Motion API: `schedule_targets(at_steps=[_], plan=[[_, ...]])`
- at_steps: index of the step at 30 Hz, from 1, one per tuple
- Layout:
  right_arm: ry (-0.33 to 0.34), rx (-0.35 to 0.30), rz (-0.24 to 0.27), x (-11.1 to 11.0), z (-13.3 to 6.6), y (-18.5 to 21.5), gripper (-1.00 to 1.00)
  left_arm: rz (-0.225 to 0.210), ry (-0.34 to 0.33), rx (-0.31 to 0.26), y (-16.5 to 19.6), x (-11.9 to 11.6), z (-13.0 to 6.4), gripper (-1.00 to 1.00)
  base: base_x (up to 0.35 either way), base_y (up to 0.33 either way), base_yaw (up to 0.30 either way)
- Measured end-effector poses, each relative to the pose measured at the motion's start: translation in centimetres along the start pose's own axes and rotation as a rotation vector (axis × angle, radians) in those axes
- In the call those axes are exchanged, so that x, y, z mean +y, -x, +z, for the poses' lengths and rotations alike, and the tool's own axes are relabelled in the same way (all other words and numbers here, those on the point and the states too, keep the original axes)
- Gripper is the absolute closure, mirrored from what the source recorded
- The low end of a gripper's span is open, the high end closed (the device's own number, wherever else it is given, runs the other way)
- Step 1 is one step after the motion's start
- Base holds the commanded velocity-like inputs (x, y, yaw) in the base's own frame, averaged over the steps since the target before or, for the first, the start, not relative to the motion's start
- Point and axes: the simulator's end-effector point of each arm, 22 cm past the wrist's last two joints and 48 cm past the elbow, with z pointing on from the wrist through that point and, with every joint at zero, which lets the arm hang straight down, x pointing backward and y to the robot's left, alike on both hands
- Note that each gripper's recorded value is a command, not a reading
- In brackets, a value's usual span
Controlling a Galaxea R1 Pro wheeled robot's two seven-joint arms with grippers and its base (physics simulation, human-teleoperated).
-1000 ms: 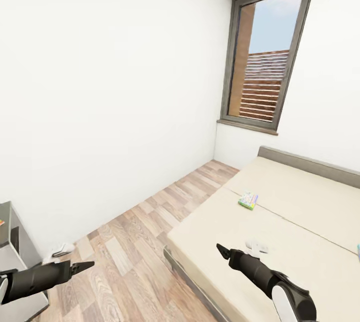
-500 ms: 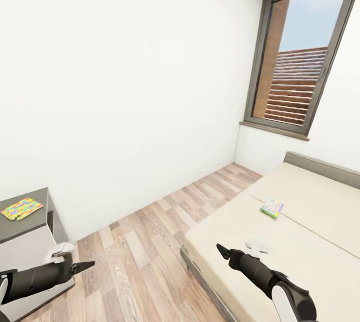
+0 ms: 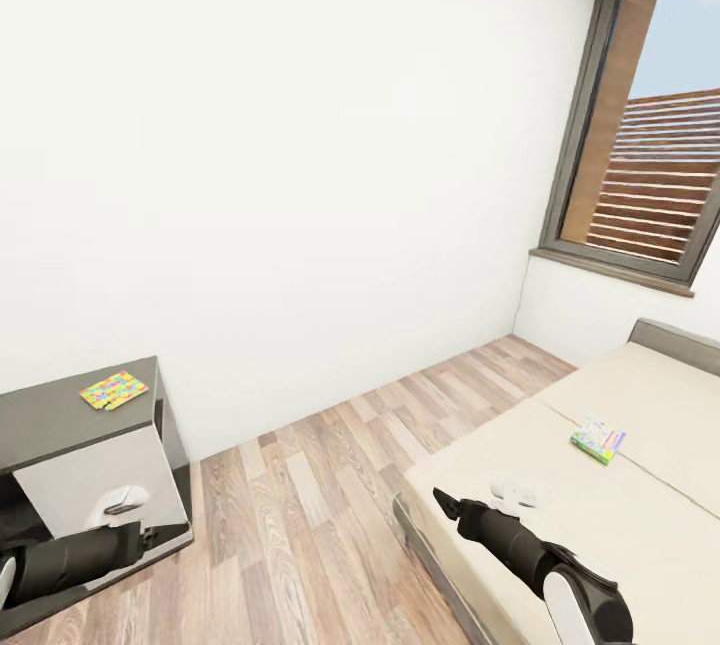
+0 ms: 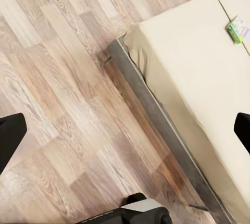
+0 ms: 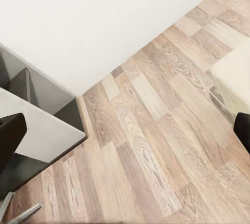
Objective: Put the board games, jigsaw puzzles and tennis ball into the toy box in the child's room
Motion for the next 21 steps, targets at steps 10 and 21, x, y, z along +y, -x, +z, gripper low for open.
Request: schedule_targets(at_steps=[10, 21], plan=[[0.0, 0.0, 0.0, -0.01, 0.0, 0.01, -1.0, 0.0, 0.0, 0.0, -0.01, 0.0, 0.01, -1.0, 0.0, 0.0, 0.291], [0.0, 0.0, 0.0, 0.0, 0.0, 0.02, -1.0, 0.001, 0.001, -0.001, 0.01, 0.03, 0.0, -1.0, 0.0, 0.0, 0.291]])
